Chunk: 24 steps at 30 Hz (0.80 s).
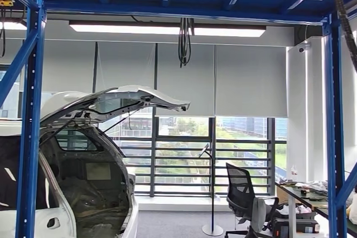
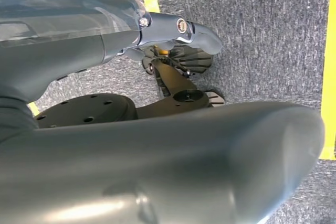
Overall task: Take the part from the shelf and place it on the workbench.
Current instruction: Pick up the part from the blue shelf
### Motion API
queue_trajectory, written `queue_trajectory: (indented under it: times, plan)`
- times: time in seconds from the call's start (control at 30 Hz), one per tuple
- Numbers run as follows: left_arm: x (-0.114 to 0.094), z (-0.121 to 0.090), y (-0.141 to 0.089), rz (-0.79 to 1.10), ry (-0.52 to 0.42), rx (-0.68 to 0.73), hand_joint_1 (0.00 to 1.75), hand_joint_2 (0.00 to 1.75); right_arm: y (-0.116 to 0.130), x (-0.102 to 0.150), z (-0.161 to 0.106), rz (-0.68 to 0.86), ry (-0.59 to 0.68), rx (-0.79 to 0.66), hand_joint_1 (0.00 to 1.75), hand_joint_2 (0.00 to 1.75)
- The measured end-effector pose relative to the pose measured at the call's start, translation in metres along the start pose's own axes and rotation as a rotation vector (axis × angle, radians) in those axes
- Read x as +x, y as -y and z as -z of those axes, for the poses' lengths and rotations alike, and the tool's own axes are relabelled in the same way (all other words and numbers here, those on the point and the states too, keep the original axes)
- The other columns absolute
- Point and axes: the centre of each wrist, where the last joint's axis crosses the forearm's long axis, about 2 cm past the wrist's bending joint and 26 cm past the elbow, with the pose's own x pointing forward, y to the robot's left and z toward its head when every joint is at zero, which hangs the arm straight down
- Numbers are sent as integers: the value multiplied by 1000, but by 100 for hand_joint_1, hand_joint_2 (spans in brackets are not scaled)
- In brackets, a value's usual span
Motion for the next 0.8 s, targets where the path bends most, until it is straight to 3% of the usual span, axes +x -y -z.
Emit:
queue_trajectory:
  times: [0.43,0.8]
  plan:
    - [0,0,0,1,3,2,0,0,-7,4,3,46,14,65,0,175]
    - [1,1,0,22,9,-8,0,0,-5,13,9,-1,42,42,0,175]
